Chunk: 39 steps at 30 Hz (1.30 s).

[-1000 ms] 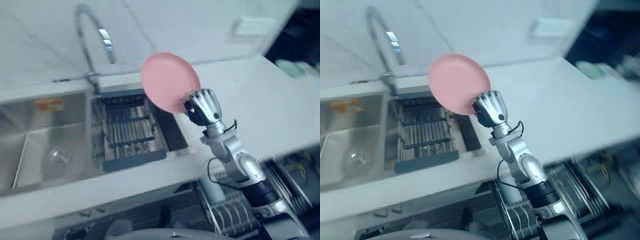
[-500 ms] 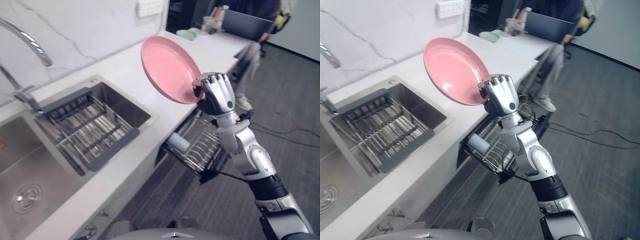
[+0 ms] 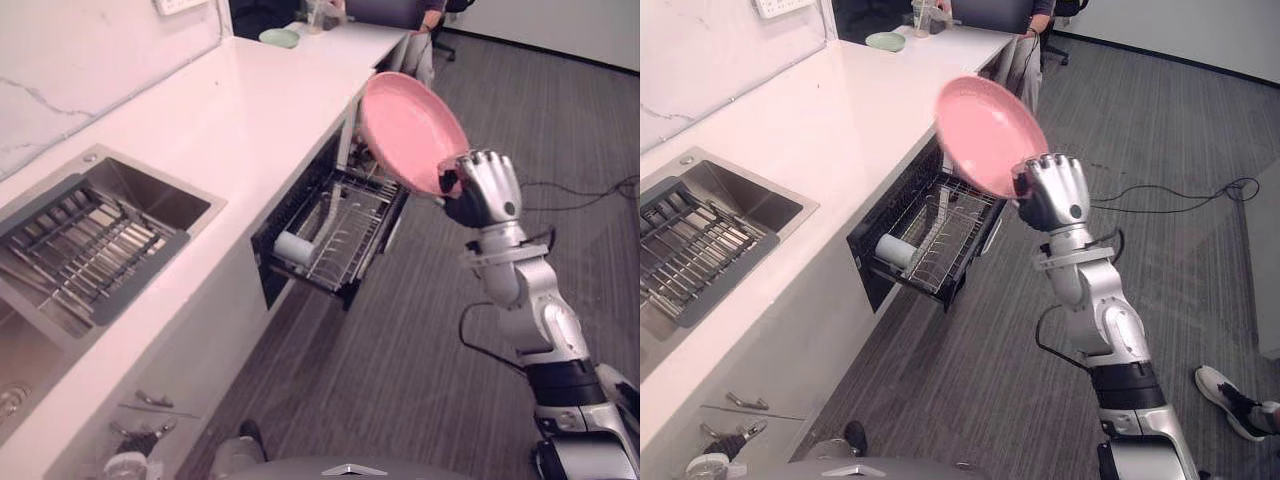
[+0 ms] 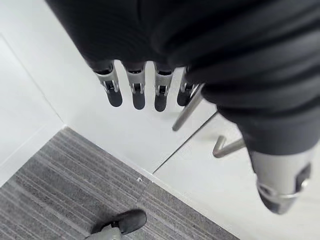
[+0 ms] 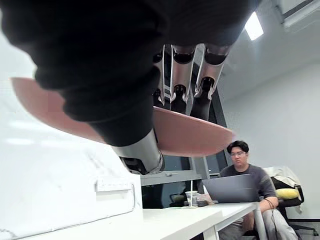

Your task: Walk over to the sink, pick up the cup, carry it to the dishwasher, place the cup inside the dishwasher, then close the dishwasher door

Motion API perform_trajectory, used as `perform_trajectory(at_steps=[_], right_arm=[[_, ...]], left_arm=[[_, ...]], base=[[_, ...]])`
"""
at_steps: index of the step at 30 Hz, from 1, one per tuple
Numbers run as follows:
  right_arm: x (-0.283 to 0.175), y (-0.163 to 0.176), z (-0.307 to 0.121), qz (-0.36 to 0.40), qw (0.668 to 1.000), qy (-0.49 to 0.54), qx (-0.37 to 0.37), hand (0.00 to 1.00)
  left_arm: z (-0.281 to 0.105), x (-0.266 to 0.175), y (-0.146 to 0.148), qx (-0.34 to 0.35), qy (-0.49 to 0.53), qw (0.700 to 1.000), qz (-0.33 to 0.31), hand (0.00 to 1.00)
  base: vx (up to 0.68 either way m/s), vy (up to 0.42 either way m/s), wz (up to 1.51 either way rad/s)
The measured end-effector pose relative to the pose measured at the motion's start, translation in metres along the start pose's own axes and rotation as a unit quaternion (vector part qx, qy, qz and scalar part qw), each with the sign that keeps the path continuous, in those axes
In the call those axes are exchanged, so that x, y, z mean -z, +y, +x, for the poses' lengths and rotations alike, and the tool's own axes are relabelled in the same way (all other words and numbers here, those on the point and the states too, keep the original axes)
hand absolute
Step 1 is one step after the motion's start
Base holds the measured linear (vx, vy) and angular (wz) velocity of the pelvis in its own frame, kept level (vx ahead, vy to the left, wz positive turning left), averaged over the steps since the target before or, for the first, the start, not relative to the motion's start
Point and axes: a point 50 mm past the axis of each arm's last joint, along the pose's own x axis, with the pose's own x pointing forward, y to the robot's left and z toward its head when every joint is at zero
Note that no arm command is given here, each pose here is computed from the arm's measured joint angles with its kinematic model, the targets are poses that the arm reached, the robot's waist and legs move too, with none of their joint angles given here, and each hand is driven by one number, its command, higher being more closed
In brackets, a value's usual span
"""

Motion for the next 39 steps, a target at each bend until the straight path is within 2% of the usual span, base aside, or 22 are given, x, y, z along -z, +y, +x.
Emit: perform_trajectory(at_steps=[9, 13, 18, 22, 28, 33, 39], right_arm=[[0.023, 0.022, -0.009, 0.011, 0.997, 0.056, -0.048, 1.00], [0.035, 0.024, 0.004, 0.005, 0.996, 0.074, -0.052, 1.00], [0.046, -0.003, 0.054, -0.028, 0.997, 0.070, -0.003, 1.00], [0.048, -0.014, 0.075, -0.014, 0.996, 0.086, 0.021, 1.00], [0.052, -0.027, 0.101, -0.009, 0.995, 0.100, 0.024, 1.00], [0.059, -0.056, 0.127, -0.018, 0.994, 0.110, 0.019, 1.00], [0.075, -0.087, 0.143, 0.030, 0.986, 0.166, 0.007, 1.00]], left_arm=[[-0.001, 0.022, -0.014, 0.011, 0.042, 0.999, 0.016, 0.00], [0.001, 0.006, -0.017, 0.013, 0.022, 1.000, 0.003, 0.00], [0.003, -0.020, -0.022, 0.010, -0.017, 0.999, -0.040, 0.00], [0.003, -0.043, -0.029, 0.016, -0.048, 0.997, -0.057, 0.00], [0.000, -0.063, -0.032, 0.028, -0.073, 0.993, -0.084, 0.00], [-0.001, -0.078, -0.037, 0.043, -0.080, 0.991, -0.102, 0.00], [-0.004, -0.084, -0.050, 0.075, -0.077, 0.988, -0.111, 0.00]], base=[[-0.12, 0.001, 0.07], [-0.04, 0.066, 0.14], [-0.04, 0.078, 0.00], [0.01, 0.063, 0.09], [0.02, 0.052, 0.07], [0.00, 0.055, 0.12], [0.04, 0.049, 0.13]])
